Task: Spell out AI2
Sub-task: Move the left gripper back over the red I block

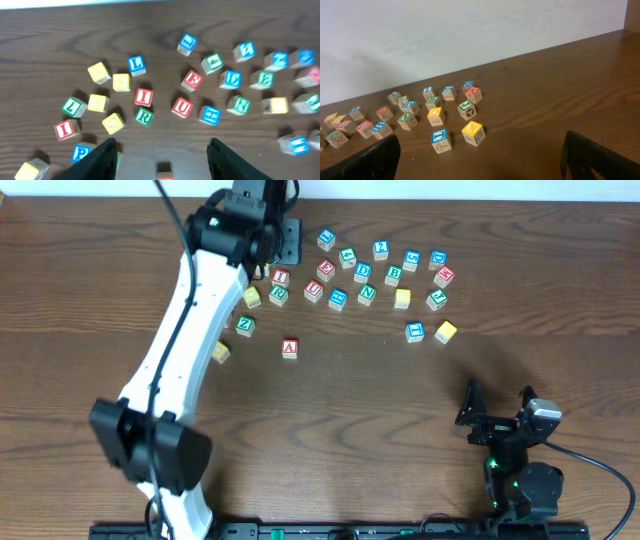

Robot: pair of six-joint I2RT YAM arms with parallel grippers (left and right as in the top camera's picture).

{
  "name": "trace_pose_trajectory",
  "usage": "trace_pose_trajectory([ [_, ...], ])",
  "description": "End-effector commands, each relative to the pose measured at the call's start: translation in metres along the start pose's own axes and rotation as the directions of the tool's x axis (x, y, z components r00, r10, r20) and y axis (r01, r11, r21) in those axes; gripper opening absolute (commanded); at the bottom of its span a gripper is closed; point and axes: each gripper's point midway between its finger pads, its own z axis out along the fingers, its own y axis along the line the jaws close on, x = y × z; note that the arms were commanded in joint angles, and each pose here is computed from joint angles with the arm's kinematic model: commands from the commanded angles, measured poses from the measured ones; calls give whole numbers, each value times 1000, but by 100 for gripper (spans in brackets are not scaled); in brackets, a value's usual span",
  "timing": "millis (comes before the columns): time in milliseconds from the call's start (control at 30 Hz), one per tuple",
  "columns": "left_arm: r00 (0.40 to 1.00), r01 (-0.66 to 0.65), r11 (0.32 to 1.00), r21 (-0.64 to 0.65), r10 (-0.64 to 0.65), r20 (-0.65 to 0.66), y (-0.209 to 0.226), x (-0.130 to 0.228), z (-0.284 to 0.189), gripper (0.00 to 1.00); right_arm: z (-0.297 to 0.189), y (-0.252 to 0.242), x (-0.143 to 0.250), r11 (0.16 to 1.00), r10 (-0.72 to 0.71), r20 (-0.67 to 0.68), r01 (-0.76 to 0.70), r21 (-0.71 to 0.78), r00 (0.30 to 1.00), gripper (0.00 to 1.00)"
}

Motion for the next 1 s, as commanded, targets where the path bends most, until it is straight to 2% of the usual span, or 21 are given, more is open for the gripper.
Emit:
trace_pose_trajectory([
  [0, 994, -89, 996, -12, 88, -64, 3, 11, 25, 57, 0, -1, 0, 1000, 6, 2, -6, 2, 1000, 99],
  [400, 976, -170, 985, -12, 166, -142, 6, 29, 56, 57, 0, -1, 0, 1000, 6, 2, -6, 2, 1000, 99],
  [433, 976, -169, 985, -15, 166, -142, 6, 29, 56, 61, 0, -1, 0, 1000, 6, 2, -6, 2, 1000, 99],
  [467, 976, -169, 986, -14, 165, -142, 6, 29, 56, 90, 0, -1, 0, 1000, 6, 2, -6, 2, 1000, 99],
  [500, 976, -169, 985, -15, 165, -142, 6, 29, 56, 94, 0, -1, 0, 1000, 6, 2, -6, 2, 1000, 99],
  [600, 976, -169, 985, -14, 165, -142, 6, 29, 56, 98, 0, -1, 0, 1000, 6, 2, -6, 2, 1000, 99],
  [833, 976, -170, 985, -14, 166, -139, 6, 28, 56, 98, 0, -1, 0, 1000, 6, 2, -6, 2, 1000, 99],
  [967, 967, -215, 977, -8, 211, -140, 6, 28, 56, 98, 0, -1, 0, 1000, 6, 2, -6, 2, 1000, 99],
])
